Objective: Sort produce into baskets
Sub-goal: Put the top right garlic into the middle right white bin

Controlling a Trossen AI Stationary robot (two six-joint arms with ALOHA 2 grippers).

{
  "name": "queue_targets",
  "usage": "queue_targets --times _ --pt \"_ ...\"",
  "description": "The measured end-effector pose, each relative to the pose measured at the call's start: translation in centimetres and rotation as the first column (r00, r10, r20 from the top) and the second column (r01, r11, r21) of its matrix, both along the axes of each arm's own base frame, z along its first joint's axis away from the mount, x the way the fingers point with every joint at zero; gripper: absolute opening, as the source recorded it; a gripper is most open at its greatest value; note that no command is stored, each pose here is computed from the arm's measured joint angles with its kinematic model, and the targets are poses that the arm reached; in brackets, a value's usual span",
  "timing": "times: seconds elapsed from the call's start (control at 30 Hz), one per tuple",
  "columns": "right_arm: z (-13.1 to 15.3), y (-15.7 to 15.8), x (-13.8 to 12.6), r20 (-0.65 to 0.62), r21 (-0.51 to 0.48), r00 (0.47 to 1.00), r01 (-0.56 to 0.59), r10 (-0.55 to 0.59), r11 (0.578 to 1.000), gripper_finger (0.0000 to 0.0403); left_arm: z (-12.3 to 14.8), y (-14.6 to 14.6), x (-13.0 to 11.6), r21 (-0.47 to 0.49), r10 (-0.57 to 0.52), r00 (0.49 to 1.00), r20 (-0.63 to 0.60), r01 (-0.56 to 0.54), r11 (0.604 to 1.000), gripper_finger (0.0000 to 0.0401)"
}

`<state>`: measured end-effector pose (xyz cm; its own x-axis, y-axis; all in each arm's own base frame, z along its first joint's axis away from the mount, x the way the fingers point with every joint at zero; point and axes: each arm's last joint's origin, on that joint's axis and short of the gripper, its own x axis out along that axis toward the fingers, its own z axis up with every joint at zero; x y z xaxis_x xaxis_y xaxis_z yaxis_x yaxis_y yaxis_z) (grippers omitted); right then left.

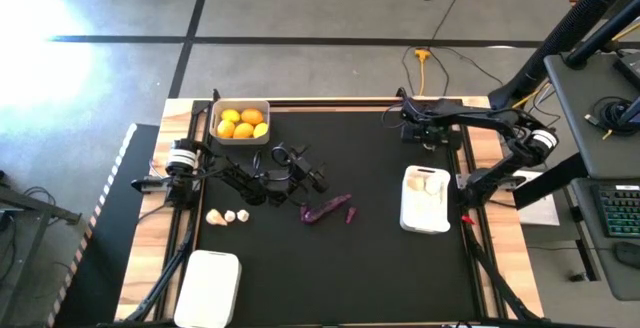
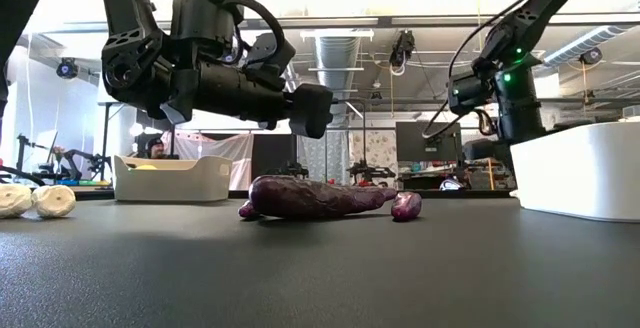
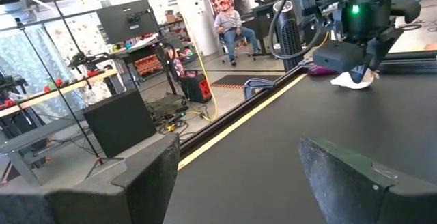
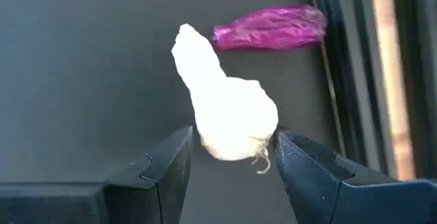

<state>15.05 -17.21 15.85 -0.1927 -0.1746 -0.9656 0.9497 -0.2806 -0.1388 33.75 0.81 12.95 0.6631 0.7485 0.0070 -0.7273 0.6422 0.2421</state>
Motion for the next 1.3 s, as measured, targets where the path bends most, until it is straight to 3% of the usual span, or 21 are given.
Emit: queue_targets --times 0.27,0.57,0.73,0.93,1.1,1.3 --pt "-0.4 -0.3 -0.5 0.007 -0.008 1.000 0.015 -0.015 1.000 0.0190 0.0 0.0 0.0 0.000 0.000 1.000 -0.002 0.000 1.000 0.0283" --pt "-0.2 -0.6 -0.3 -0.005 -0.020 0.998 -0.066 0.066 0.998 0.0130 0.0 0.0 0.0 0.000 0.000 1.000 -0.003 0.000 1.000 0.0283" --pt "1.5 -1.7 0.6 0.011 -0.069 0.989 -0.143 0.145 0.987 0.0101 0.0 0.0 0.0 0.000 0.000 1.000 -0.002 0.000 1.000 0.0283" --pt "5.1 -2.4 2.9 0.073 -0.110 0.962 -0.254 0.263 0.961 0.0095 0.0 0.0 0.0 0.000 0.000 1.000 -0.002 0.000 1.000 0.0283" --pt "8.0 0.5 6.1 0.105 -0.067 0.905 -0.408 0.413 0.911 0.0094 0.0 0.0 0.0 0.000 0.000 1.000 -0.002 0.000 1.000 0.0283" --pt "11.0 8.9 9.5 0.089 0.040 0.835 -0.548 0.543 0.836 0.0094 0.0 0.0 0.0 0.000 0.000 1.000 -0.002 0.000 1.000 0.0283"
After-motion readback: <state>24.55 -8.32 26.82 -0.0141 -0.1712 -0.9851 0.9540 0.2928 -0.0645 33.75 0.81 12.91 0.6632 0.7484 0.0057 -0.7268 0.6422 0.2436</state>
